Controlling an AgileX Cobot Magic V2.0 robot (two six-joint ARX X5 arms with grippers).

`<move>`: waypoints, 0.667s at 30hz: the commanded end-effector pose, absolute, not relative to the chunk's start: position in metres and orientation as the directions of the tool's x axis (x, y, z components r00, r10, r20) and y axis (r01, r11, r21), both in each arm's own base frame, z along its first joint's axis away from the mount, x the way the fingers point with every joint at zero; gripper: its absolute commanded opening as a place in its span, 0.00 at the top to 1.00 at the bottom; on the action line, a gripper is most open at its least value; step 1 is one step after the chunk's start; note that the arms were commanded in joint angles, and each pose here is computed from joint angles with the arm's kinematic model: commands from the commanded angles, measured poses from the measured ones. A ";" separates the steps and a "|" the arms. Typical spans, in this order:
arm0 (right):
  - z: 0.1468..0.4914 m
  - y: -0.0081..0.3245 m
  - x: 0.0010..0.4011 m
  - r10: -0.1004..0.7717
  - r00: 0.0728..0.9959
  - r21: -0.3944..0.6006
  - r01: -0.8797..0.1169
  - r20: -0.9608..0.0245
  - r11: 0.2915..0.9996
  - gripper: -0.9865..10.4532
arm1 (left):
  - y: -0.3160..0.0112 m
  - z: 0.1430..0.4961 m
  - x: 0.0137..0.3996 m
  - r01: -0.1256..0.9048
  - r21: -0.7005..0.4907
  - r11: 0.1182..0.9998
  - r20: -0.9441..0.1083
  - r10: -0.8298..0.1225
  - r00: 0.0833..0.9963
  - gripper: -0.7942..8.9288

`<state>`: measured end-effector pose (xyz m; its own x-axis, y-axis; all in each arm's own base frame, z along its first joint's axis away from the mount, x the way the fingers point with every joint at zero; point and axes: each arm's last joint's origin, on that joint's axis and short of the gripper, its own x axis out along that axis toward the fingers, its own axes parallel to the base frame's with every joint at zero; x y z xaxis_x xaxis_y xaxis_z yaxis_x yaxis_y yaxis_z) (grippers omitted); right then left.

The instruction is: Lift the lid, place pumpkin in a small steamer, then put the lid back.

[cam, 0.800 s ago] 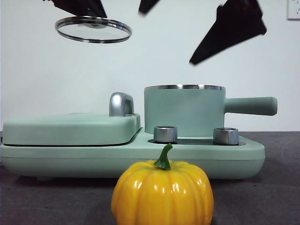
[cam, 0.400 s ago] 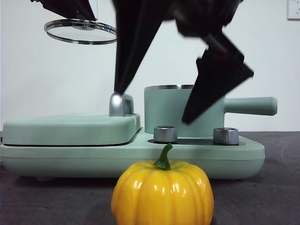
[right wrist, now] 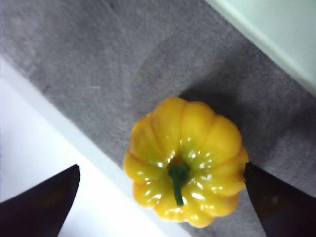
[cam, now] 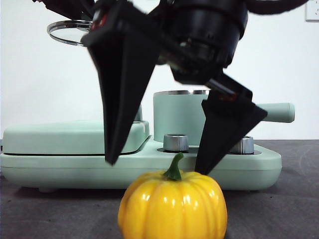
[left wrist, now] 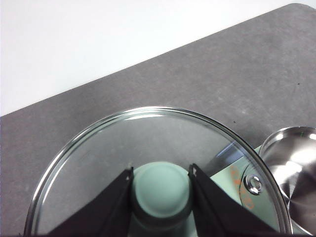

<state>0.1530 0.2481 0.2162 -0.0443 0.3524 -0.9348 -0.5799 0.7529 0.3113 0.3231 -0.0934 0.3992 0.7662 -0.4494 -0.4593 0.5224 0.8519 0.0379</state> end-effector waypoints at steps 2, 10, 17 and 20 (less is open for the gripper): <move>0.213 0.257 0.151 0.342 -0.054 0.308 -0.580 -0.938 0.755 0.44 | -0.093 0.414 0.322 0.525 0.056 0.849 -0.402 -0.462 0.791 0.83; 0.201 0.263 0.150 0.284 -0.040 0.254 -0.575 -0.958 0.777 0.44 | -0.093 0.414 0.322 0.525 0.057 0.849 -0.402 -0.462 0.791 0.83; 0.187 0.268 0.150 0.248 -0.068 0.241 -0.575 -0.966 0.782 0.44 | -0.093 0.414 0.322 0.525 0.056 0.849 -0.402 -0.462 0.791 0.83; 0.182 0.269 0.150 0.233 -0.075 0.233 -0.575 -0.970 0.784 0.44 | -0.093 0.414 0.322 0.525 0.056 0.849 -0.402 -0.462 0.791 0.83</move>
<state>0.1513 0.2618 0.1851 -0.0695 0.2374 -0.9689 -0.5731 0.7855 0.2336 0.3231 -0.0934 0.3991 0.7659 -0.4497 -0.4595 0.5227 0.8517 0.0376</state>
